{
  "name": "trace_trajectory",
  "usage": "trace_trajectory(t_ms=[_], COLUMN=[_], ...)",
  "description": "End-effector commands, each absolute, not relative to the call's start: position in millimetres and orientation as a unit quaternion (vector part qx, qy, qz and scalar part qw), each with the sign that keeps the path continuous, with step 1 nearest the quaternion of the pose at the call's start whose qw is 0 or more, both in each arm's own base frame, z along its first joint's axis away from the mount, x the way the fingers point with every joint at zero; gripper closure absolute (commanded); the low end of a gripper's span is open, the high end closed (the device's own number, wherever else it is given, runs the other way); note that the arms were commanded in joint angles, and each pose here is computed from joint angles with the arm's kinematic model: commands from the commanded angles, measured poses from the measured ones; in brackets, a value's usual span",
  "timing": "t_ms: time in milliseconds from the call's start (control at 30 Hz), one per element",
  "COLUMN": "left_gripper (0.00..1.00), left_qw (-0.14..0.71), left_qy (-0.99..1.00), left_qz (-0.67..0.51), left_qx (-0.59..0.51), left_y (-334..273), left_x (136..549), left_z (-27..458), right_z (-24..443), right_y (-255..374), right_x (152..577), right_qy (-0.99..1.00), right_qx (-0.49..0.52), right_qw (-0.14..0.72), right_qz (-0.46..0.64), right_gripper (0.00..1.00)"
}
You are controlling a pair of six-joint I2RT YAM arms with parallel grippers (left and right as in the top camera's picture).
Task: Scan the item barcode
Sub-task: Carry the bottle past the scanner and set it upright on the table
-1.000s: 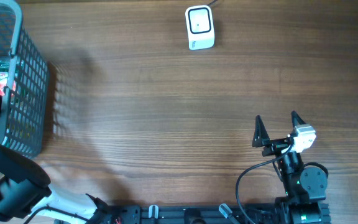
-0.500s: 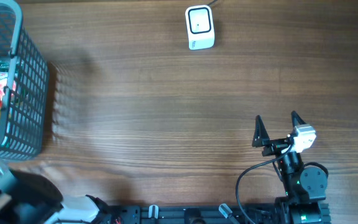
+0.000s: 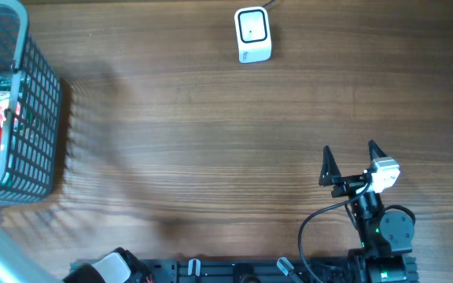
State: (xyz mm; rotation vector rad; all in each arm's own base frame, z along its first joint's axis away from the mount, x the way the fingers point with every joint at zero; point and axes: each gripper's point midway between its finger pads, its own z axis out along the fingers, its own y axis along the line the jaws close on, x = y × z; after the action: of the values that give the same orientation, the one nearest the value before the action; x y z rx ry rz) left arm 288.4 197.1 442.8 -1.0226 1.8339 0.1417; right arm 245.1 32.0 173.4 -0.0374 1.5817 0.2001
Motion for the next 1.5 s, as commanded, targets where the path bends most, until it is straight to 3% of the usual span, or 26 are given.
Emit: trace_trajectory(t_ms=[0, 300, 633, 833, 1167, 1467], left_gripper=[0.74, 0.74, 0.73, 0.74, 0.74, 0.70], left_qw=[0.507, 0.433, 0.190, 0.131, 0.123, 0.129], left_qy=[0.786, 0.874, 0.980, 0.987, 0.985, 0.984], left_qz=[0.022, -0.033, -0.062, -0.067, -0.070, -0.046], left_qx=[-0.352, -0.217, -0.023, 0.059, 0.099, 0.115], left_y=[135.7, 1.2, -188.8, -278.5, -333.9, -344.9], left_x=[303.1, 319.4, 319.5, 320.7, 330.1, 328.7], left_z=[453.8, 415.7, 279.1, 208.1, 150.9, 119.9], right_z=[174.9, 174.9, 174.9, 174.9, 174.9, 174.9], right_y=[31.8, 31.7, 31.8, 31.8, 31.7, 31.8], right_x=[244.9, 244.9, 244.9, 244.9, 244.9, 244.9], right_qy=[0.707, 0.707, 0.707, 0.707, 0.707, 0.707], right_qx=[-0.015, -0.015, -0.015, -0.015, -0.015, -0.015], right_qw=[0.701, 0.701, 0.701, 0.701, 0.701, 0.701], right_qz=[0.091, 0.091, 0.091, 0.091, 0.091, 0.091], right_gripper=[0.00, 0.00, 0.00, 0.00, 0.00, 0.00])
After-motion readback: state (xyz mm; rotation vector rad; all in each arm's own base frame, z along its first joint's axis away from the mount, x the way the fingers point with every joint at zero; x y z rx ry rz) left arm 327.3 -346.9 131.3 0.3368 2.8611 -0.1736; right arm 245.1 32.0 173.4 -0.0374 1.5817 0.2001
